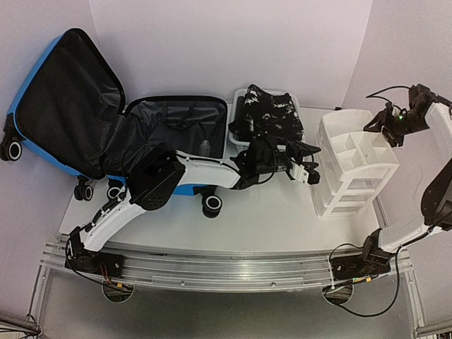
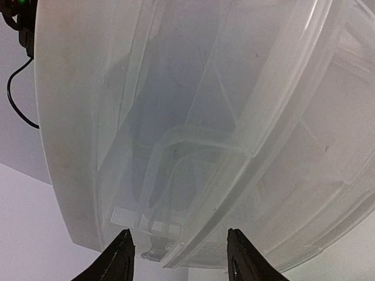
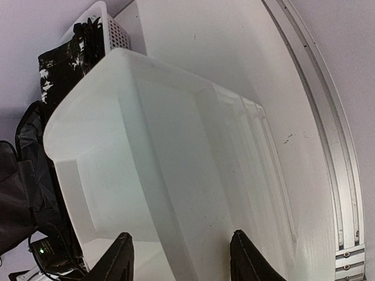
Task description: Open, take out, and arrange the luggage
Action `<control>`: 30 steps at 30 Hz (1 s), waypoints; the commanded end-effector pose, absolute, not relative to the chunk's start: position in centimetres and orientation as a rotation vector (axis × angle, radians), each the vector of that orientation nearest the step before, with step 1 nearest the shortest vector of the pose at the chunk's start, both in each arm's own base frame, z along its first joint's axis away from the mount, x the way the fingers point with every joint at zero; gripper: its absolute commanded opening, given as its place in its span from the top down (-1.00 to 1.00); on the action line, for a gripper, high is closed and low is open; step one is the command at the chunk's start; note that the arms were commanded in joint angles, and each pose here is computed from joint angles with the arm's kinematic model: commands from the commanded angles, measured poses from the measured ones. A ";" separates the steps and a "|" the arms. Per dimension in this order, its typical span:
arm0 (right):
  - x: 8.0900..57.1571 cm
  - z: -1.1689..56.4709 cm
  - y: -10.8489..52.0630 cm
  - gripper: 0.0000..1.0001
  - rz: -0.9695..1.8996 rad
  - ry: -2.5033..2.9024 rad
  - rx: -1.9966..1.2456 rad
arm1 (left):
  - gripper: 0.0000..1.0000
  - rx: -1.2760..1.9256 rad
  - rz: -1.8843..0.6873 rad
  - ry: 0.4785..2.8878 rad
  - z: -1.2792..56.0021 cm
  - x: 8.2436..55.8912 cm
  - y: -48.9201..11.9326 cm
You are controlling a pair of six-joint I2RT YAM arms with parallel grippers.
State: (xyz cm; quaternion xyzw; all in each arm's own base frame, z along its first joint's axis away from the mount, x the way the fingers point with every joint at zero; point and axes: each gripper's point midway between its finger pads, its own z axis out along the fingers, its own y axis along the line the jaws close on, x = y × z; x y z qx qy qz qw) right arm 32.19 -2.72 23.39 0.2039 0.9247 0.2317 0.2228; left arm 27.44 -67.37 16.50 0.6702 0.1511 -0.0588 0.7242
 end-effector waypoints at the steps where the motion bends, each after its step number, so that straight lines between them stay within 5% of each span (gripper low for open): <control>1: 29.3 20.7 -1.4 0.04 0.681 2.706 0.487 | -0.04 1.397 -0.075 0.322 19.4 30.0 -66.5; 12: 29.9 21.6 0.3 0.16 0.854 2.640 0.539 | -0.04 1.372 -0.132 0.229 19.3 27.4 -67.1; 30: 29.5 22.2 -1.1 0.34 0.716 2.586 0.670 | -0.04 1.323 -0.174 0.125 21.0 22.8 -65.6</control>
